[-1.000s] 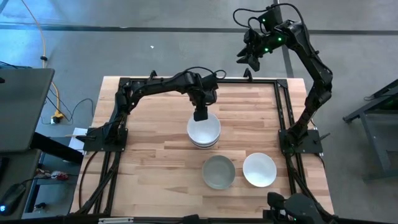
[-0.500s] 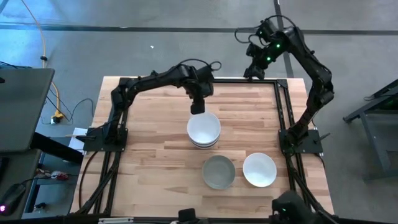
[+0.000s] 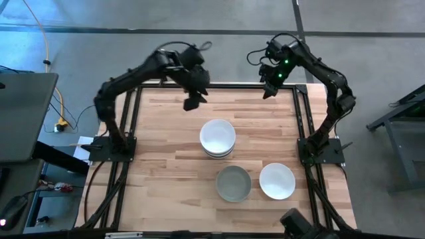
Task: Nest bowls inside each other
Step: Stack the white bowl on top of the white bowl
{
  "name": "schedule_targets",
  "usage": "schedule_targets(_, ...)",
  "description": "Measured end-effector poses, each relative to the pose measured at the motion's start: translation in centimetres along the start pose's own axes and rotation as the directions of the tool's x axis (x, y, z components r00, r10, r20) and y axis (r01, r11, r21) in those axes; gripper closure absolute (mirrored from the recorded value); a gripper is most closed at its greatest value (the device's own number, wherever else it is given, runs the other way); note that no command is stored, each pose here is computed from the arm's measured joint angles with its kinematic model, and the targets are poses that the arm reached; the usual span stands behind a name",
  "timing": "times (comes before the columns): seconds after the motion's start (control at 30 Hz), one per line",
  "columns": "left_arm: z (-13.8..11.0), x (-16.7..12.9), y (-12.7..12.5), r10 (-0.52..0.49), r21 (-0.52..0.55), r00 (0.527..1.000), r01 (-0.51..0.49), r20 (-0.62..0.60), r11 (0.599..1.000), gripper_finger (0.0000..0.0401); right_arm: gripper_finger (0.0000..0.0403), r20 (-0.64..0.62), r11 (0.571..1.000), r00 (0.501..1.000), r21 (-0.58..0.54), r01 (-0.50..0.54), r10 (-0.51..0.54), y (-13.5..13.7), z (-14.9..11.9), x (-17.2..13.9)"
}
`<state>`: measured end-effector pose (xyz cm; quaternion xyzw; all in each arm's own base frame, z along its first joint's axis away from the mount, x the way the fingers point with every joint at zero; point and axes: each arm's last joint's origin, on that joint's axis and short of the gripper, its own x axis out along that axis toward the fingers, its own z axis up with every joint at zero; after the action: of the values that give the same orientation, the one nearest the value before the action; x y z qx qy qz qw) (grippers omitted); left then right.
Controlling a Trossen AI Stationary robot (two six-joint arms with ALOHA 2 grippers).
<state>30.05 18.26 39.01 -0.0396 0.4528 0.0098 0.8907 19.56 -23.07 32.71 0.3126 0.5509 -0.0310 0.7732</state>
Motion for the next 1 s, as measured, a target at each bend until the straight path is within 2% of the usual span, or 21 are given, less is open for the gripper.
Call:
schedule_targets(0.23, -1.6, -6.1, -2.4, 0.025, 0.025, 0.998, -0.027, 0.064, 0.999, 0.0242, 0.0244, -0.070, 0.987, 0.987, -0.089, 0.136, -0.142, 2.1, 0.9, 1.5)
schedule_targets(0.4, -2.6, -9.3, -3.8, 0.051, 0.044, 0.992, -0.056, 0.116, 0.997, 0.0242, 0.0244, -0.050, 0.948, 0.985, -0.282, 0.146, -0.167, 2.8, 1.7, 2.3)
schedule_targets(0.47, -3.0, -10.2, -4.4, 0.050, 0.069, 0.991, -0.059, 0.124, 0.996, 0.0243, 0.0244, -0.084, 0.928, 0.970, -0.321, 0.191, -0.229, 3.2, 1.6, 2.5)
schedule_targets(0.53, -3.4, -10.9, -4.9, 0.048, 0.092, 0.990, -0.060, 0.129, 0.994, 0.0243, 0.0244, -0.143, 0.903, 0.932, -0.331, 0.273, -0.334, 3.5, 1.4, 2.7)
schedule_targets(0.6, -3.7, -11.4, -5.2, 0.044, 0.109, 0.990, -0.059, 0.131, 0.992, 0.0243, 0.0244, -0.201, 0.897, 0.901, -0.312, 0.313, -0.385, 3.9, 1.0, 2.9)
schedule_targets(0.73, -4.1, -11.9, -5.2, 0.047, 0.126, 0.990, -0.063, 0.129, 0.990, 0.0243, 0.0244, -0.206, 0.906, 0.897, -0.253, 0.338, -0.392, 5.0, 0.9, 3.2)
schedule_targets(1.0, -4.7, -12.3, -4.3, 0.063, 0.114, 0.991, -0.077, 0.121, 0.991, 0.0243, 0.0244, -0.169, 0.880, 0.896, -0.332, 0.340, -0.410, 10.0, 0.2, 4.0)
